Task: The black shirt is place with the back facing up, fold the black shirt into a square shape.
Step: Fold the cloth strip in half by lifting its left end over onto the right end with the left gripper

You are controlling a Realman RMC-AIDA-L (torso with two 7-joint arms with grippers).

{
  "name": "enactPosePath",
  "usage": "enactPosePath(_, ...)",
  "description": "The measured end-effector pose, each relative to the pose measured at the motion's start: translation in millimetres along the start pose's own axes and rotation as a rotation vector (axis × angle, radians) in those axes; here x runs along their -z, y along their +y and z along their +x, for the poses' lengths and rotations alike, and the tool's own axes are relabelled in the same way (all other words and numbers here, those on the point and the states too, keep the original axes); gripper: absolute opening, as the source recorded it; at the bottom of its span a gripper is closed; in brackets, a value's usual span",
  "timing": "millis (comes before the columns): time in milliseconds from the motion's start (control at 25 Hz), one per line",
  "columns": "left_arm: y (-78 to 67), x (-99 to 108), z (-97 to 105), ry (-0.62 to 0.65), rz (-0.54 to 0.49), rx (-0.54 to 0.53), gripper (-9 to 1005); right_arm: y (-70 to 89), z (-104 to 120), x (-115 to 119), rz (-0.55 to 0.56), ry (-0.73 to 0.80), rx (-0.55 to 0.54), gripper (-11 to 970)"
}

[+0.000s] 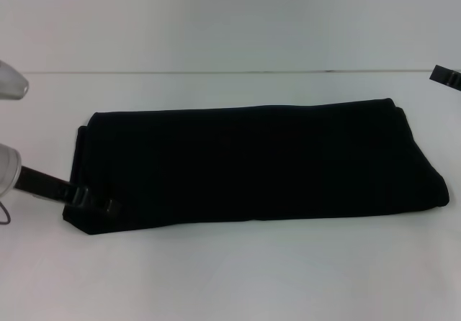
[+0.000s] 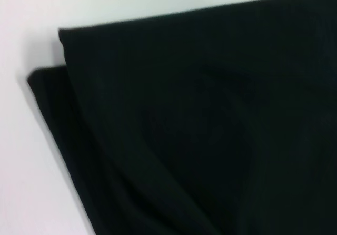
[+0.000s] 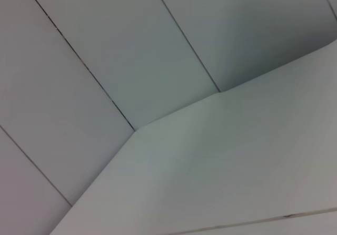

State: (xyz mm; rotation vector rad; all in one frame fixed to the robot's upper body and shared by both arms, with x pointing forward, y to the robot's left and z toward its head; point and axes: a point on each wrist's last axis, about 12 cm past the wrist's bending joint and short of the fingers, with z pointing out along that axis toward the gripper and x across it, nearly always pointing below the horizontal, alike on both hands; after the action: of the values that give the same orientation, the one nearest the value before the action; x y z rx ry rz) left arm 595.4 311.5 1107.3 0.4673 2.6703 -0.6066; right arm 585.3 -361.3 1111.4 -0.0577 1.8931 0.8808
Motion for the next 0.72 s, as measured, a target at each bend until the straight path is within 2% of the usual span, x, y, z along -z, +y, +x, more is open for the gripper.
enactPosePath(440,12.7,18,-1,-0.026,-0.077,0.016,627,-0.5,1,1,0.001,0.0,-0.001,729)
enactPosePath(720,14.9,26,-2,-0.041,-0.098,0.02,628,-0.6,0,1,0.002,-0.001,-0.001,729)
